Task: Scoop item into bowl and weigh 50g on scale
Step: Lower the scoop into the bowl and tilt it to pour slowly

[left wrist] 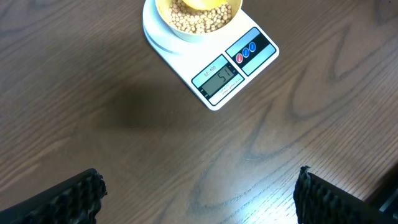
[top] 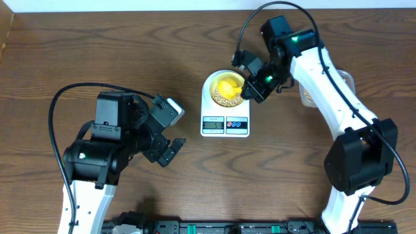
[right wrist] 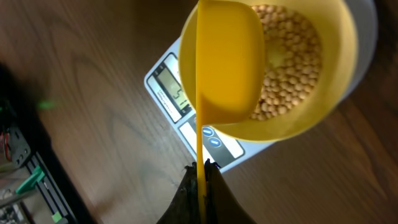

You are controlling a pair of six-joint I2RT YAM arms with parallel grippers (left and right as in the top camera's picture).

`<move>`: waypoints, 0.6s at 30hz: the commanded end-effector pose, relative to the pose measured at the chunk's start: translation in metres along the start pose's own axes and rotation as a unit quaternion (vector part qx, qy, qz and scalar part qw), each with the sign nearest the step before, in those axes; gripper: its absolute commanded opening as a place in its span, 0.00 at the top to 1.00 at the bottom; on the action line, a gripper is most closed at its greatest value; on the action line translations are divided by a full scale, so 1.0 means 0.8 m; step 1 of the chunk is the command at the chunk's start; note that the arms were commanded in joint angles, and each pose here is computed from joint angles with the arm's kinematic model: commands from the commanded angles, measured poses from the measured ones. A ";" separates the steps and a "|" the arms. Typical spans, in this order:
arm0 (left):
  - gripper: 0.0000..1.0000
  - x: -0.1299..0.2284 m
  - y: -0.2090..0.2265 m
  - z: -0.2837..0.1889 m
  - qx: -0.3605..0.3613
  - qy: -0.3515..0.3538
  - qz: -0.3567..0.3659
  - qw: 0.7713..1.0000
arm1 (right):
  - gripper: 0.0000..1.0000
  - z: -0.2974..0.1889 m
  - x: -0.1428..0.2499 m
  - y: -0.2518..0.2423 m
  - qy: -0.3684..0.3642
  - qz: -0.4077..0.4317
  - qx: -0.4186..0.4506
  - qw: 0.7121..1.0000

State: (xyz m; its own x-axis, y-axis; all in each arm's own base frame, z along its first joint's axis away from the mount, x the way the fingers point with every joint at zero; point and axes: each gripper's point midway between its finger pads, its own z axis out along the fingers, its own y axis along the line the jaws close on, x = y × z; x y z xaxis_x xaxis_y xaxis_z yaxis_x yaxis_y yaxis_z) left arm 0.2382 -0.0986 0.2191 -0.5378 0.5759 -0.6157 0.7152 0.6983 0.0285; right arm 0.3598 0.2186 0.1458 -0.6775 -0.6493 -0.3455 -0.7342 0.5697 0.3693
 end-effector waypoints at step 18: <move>0.01 -0.006 0.004 -0.006 -0.007 -0.006 0.009 1.000 | 0.99 0.030 -0.001 -0.030 0.090 -0.086 0.181 0.976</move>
State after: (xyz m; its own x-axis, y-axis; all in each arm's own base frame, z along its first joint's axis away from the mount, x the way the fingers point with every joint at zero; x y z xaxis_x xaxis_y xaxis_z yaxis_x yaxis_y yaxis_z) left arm 0.2382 -0.0986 0.2191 -0.5378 0.5759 -0.6157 0.7152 0.6983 0.0285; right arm 0.3737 0.2220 0.1208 -0.5673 -0.7865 -0.2441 -0.8157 0.5773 0.0355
